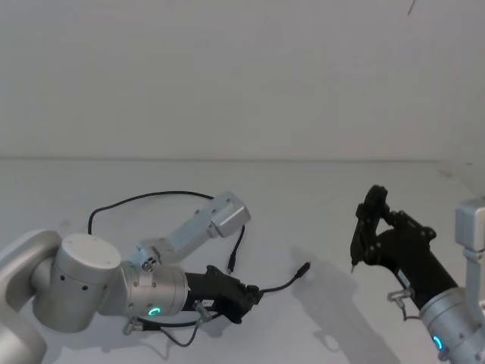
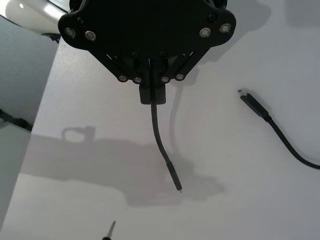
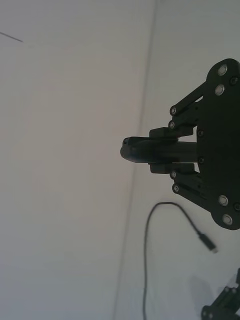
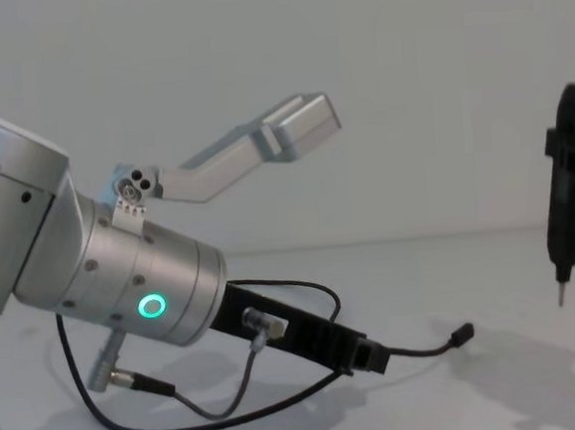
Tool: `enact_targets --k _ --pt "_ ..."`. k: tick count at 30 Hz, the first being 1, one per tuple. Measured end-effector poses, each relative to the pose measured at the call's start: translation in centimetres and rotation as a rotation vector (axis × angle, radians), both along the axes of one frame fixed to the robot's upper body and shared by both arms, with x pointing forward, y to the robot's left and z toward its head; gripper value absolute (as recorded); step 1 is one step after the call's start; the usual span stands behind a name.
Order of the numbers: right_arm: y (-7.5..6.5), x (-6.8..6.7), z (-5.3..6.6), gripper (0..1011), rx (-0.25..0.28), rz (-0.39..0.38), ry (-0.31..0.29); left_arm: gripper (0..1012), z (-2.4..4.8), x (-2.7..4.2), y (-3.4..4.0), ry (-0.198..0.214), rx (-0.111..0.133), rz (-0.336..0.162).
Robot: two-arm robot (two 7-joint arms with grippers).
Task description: Pick up the data cable with the one hand.
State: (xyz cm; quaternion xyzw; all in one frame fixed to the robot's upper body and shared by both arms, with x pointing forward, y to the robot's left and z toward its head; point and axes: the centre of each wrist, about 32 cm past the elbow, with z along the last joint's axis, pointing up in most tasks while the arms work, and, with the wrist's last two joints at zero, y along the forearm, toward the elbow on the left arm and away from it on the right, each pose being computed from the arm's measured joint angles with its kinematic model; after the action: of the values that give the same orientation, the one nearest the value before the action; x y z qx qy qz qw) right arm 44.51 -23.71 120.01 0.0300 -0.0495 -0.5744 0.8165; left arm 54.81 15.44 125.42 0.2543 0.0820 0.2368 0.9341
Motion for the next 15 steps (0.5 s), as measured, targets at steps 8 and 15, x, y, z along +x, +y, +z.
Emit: enact_targets --k 8,15 --pt "0.0 0.4 1.8 279 0.029 0.023 -0.057 35 0.72 -0.05 0.48 -0.046 -0.031 -0.029" --pt "0.1 0.8 3.3 279 0.065 0.047 -0.092 35 1.75 -0.17 1.16 -0.076 -0.066 -0.071"
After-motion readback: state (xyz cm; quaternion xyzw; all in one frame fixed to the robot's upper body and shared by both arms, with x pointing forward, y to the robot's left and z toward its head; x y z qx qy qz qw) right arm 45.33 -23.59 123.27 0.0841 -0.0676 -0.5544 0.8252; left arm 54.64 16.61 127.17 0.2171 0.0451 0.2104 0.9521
